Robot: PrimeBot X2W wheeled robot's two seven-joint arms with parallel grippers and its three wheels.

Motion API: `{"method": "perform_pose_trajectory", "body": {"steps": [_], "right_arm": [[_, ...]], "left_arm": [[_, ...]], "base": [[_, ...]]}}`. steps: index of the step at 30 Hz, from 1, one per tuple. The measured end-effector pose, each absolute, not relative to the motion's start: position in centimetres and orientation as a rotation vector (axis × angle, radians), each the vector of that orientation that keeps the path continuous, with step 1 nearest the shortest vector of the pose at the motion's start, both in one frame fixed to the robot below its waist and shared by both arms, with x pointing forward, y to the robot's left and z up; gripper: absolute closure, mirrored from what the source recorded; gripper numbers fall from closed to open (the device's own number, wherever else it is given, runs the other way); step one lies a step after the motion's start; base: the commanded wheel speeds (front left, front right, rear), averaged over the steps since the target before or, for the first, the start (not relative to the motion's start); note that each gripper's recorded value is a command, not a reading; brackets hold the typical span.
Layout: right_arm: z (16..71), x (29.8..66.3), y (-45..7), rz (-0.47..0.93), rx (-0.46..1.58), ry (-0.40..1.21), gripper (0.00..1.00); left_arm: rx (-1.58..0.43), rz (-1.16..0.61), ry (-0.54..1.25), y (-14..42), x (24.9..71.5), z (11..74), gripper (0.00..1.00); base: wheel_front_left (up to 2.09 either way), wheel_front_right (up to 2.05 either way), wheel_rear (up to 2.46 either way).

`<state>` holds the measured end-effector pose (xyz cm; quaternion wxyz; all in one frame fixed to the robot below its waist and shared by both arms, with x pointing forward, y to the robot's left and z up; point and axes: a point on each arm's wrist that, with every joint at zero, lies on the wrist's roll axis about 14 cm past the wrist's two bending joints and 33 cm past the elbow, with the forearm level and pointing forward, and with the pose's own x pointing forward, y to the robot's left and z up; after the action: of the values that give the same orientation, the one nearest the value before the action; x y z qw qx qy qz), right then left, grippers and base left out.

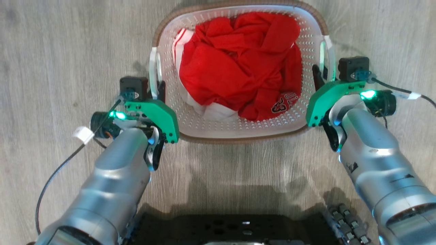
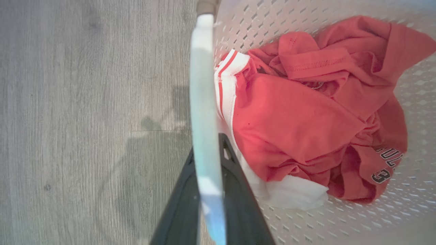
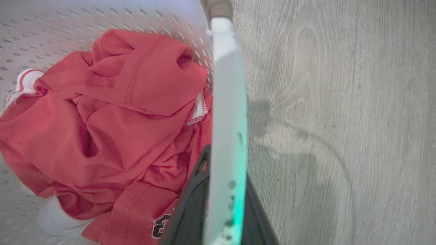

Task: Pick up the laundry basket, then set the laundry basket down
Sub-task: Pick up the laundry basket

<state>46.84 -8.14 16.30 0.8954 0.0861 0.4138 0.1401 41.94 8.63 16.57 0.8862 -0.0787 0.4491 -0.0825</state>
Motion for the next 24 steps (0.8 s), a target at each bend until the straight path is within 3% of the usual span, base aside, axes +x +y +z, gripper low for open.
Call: {"method": "perform_pose_trajectory", "body": {"steps": [16, 24], "right_arm": [[20.7, 43.3, -8.6, 0.264, 0.210, 0.889, 1.00], [23.3, 39.6, -9.1, 0.251, 0.222, 0.950, 1.00]], "left_arm": [[-0.143, -0.226, 0.963, 8.1, 38.6, 20.3, 1.00], [-0.117, -0.271, 0.996, 7.7, 35.6, 22.7, 1.00]], "base": [[0.00, 0.00, 0.00], [0.00, 0.00, 0.00]]}}
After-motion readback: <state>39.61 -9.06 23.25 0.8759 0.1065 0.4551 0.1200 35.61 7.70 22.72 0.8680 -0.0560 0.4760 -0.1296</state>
